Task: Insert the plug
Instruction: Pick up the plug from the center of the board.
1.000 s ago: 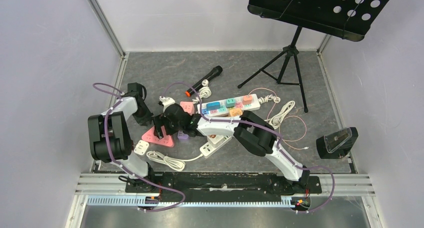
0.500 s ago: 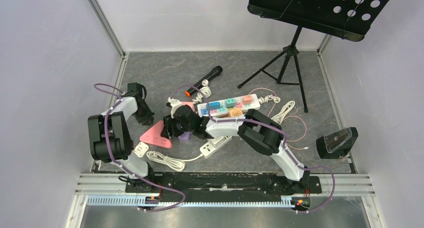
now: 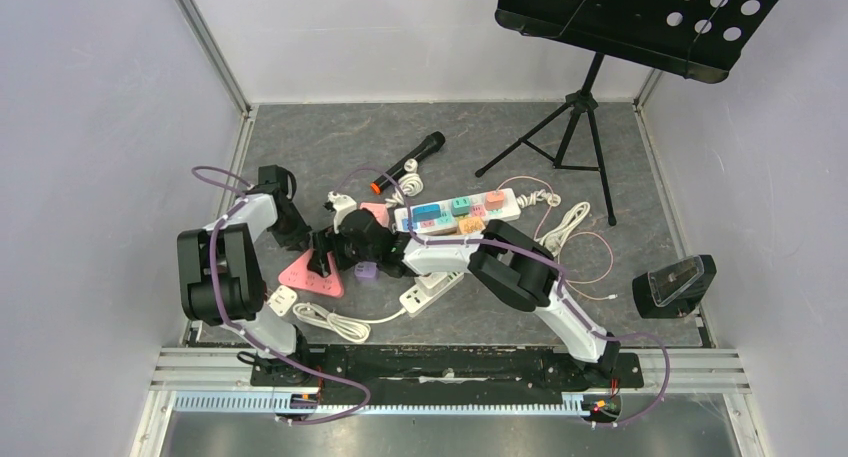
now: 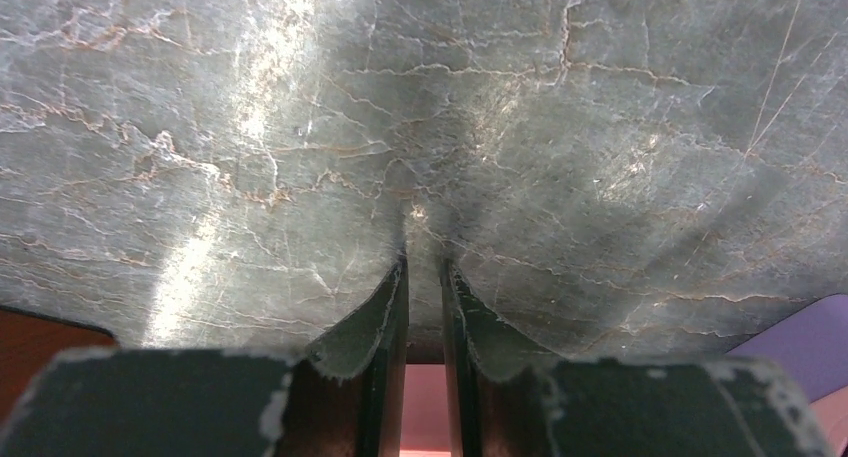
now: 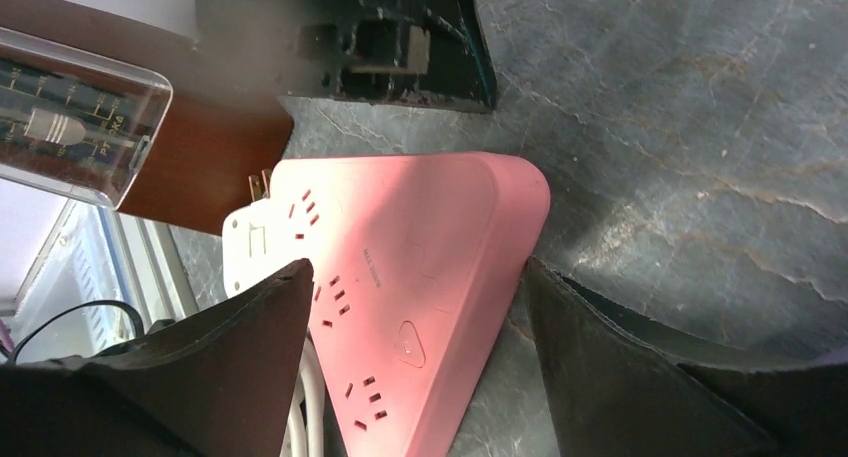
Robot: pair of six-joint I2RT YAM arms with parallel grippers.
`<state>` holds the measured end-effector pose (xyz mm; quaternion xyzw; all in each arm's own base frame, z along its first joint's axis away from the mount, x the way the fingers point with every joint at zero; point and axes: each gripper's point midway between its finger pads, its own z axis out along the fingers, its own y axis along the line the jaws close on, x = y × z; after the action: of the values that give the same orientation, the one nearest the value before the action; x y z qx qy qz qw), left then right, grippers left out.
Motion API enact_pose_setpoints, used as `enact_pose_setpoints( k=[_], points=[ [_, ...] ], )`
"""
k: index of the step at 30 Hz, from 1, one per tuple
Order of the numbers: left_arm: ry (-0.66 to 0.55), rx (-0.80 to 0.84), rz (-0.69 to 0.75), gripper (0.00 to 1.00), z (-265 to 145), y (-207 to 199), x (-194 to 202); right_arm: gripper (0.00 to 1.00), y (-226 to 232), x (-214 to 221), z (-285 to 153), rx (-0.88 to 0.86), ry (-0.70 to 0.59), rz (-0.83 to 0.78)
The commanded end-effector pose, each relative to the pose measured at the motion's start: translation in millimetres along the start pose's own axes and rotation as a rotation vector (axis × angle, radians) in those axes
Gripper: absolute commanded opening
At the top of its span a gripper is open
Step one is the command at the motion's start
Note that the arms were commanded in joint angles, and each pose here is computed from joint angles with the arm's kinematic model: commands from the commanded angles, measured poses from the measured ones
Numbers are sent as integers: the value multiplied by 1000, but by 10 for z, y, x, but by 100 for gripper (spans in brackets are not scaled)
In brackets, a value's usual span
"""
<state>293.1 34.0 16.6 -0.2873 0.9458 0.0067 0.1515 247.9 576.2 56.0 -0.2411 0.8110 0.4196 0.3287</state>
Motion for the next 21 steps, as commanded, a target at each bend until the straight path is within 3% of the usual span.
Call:
enact_pose_setpoints(
  k=[1, 14, 21],
  points=[
    [23, -22, -16, 23, 40, -6, 54, 79, -114, 182, 176, 37, 37, -38],
    [50, 49, 4, 13, 1, -192, 126, 84, -40, 337, 285, 54, 119, -113],
    [-11, 44, 5, 11, -162, -180, -1, 64, 258, 222, 81, -102, 100, -59]
  ],
)
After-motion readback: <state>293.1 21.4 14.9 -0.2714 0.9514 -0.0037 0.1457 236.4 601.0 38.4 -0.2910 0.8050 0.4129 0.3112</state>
